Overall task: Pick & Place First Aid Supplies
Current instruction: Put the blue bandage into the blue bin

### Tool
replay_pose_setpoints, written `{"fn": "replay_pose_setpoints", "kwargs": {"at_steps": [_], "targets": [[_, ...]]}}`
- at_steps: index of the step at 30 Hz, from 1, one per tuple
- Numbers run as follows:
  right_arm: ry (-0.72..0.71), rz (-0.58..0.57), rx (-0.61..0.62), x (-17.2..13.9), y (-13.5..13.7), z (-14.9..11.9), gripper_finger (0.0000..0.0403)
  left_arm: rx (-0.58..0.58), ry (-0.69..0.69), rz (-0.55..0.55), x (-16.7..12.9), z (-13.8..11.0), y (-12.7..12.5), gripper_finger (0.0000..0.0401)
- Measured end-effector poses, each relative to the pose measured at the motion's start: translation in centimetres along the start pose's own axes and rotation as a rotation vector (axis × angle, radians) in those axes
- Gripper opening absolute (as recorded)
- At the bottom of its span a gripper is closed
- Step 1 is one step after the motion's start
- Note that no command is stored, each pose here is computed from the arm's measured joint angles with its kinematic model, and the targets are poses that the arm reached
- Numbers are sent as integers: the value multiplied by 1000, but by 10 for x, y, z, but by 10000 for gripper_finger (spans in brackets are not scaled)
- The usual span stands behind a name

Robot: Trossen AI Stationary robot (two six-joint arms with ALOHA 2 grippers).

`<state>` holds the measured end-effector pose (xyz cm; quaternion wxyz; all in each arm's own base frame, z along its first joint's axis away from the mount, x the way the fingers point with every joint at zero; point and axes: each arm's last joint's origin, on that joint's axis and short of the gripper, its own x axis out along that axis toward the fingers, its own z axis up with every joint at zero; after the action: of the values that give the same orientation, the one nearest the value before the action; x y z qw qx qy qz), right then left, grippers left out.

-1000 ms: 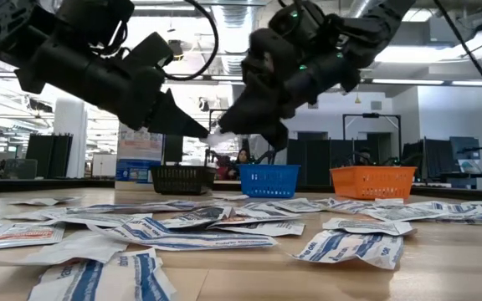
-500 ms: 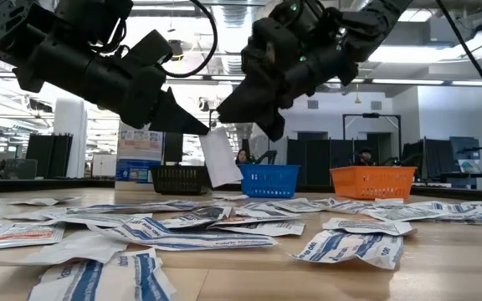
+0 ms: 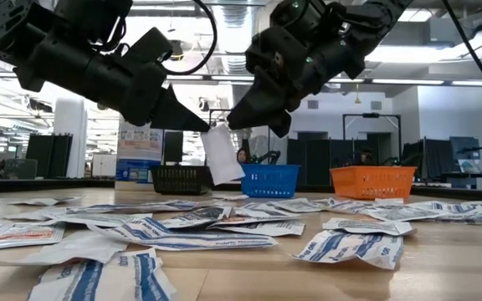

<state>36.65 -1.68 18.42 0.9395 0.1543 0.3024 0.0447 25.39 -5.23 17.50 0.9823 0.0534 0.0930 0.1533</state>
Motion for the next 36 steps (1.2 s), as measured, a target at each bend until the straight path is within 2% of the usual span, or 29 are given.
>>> {"fn": "replay_pose_setpoints", "kwargs": {"at_steps": [14,18,24,28,32,36], "targets": [[-3,5,2,-1,0,1,69,-15,-67,-28,0,7,0,5],[-4,9,-34,-14,8,6,69,-14,-64,-28,0,7,-1,5],[-3,-137,-66,-23,10,7,69,-18,-72,-28,0,8,0,5],[-4,-79,-71,-7,8,1,69,-22,-111,-30,-1,12,0,5],[-14,46,-63,1,7,1,69,-28,-128,-47,-1,14,-1,5],[-20,34,-36,-6,6,6,69,-27,-127,-46,-1,14,-1,5]]}}
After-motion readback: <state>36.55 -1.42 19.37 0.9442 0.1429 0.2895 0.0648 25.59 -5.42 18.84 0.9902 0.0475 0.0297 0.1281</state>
